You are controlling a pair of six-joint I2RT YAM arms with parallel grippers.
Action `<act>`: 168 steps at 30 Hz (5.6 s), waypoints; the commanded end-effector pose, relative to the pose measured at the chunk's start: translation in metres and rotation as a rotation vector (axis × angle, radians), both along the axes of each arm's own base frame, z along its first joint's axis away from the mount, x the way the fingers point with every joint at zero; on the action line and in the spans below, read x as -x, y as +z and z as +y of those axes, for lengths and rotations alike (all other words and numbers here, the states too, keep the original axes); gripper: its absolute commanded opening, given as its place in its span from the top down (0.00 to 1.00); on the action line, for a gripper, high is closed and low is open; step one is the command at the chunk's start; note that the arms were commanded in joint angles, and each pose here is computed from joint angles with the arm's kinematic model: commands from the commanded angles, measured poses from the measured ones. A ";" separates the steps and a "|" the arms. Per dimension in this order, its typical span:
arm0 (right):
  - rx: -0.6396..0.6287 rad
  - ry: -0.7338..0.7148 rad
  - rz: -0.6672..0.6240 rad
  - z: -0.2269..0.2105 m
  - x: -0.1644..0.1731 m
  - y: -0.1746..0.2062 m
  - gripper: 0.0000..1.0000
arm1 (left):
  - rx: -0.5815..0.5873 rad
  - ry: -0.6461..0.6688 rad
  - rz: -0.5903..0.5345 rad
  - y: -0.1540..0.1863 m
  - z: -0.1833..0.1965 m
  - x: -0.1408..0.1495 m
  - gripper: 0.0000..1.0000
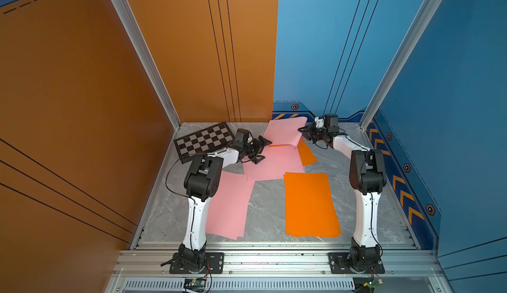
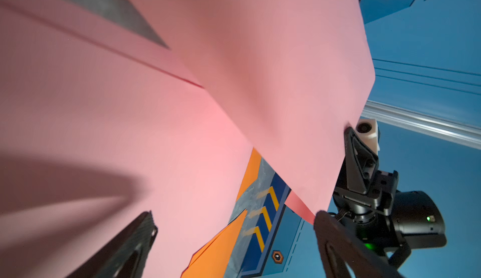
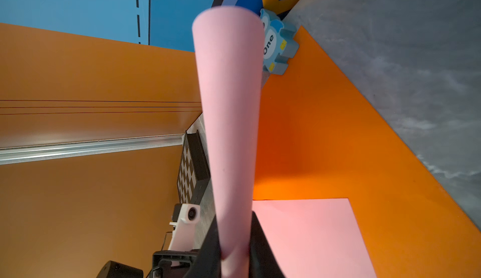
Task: Sort the scattered colored papers by color
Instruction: Pick up the colored paper, then place the colored paper.
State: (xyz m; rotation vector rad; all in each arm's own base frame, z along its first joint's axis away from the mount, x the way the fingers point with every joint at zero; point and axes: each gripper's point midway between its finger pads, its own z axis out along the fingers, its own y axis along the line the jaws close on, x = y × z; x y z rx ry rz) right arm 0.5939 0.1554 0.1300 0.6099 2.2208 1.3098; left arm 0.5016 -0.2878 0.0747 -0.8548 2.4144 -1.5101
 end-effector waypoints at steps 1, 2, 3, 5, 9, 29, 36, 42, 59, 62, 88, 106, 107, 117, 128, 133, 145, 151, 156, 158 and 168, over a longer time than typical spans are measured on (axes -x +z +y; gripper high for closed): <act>-0.007 0.001 -0.075 0.008 0.005 0.031 0.82 | 0.161 0.077 -0.077 0.051 -0.024 -0.008 0.02; -0.002 0.000 -0.075 0.008 0.007 0.031 0.82 | 0.167 0.080 -0.068 0.048 -0.029 -0.009 0.02; 0.004 0.002 -0.076 0.009 0.009 0.032 0.82 | 0.177 0.092 -0.064 0.046 -0.030 -0.011 0.02; 0.016 0.007 -0.081 0.010 0.013 0.034 0.83 | 0.224 0.125 -0.064 0.044 -0.033 -0.017 0.02; 0.040 0.008 -0.085 0.012 0.022 0.035 0.83 | 0.303 0.185 -0.046 0.039 -0.041 -0.026 0.02; 0.126 0.002 -0.076 0.009 0.048 0.031 0.84 | 0.487 0.345 0.015 0.028 -0.036 -0.039 0.87; 0.149 0.014 -0.062 0.001 0.059 0.030 0.45 | 0.461 0.320 -0.038 0.037 -0.031 -0.039 1.00; 0.224 -0.046 -0.061 -0.040 0.074 0.034 0.14 | 0.297 0.205 -0.134 0.058 -0.023 -0.030 1.00; 0.057 0.050 -0.146 -0.058 0.095 0.061 0.04 | -0.292 -0.555 -0.463 0.149 -0.050 0.047 1.00; -0.030 0.074 -0.202 -0.051 0.095 0.071 0.04 | -0.360 -0.630 -0.532 0.167 -0.048 0.063 1.00; -0.420 0.396 -0.583 0.040 0.133 0.151 0.12 | -0.534 -0.862 -0.899 0.245 -0.035 0.135 1.00; -0.436 0.431 -0.633 0.046 0.153 0.188 0.52 | -0.573 -0.695 -0.702 0.219 0.011 0.091 1.00; -0.436 0.430 -0.633 0.046 0.153 0.188 0.51 | -0.572 -0.683 -0.684 0.217 0.015 0.089 1.00; -0.435 0.439 -0.638 0.043 0.159 0.197 0.55 | -0.571 -0.623 -0.625 0.214 0.036 0.085 1.00; -0.354 0.434 -0.597 0.057 0.160 0.188 1.00 | -0.574 -0.584 -0.606 0.220 0.046 0.088 0.98; -0.153 0.441 -0.553 0.074 0.165 0.173 1.00 | -0.596 -0.515 -0.585 0.225 0.065 0.095 0.50; 0.445 0.508 -0.495 0.104 0.202 0.149 1.00 | -0.672 -0.133 -0.514 0.230 0.167 0.123 0.02; 0.607 0.577 -0.519 0.139 0.231 0.142 1.00 | -0.544 0.027 -0.465 0.211 0.208 0.142 0.02; 0.603 0.663 -0.603 0.196 0.271 0.159 1.00 | -0.547 0.119 -0.404 0.196 0.236 0.156 0.02; 0.578 0.706 -0.650 0.222 0.292 0.172 1.00 | -0.545 0.183 -0.386 0.194 0.252 0.160 0.02; 0.296 0.677 -0.791 0.287 0.341 0.220 1.00 | -0.421 0.449 -0.323 0.182 0.315 0.179 0.02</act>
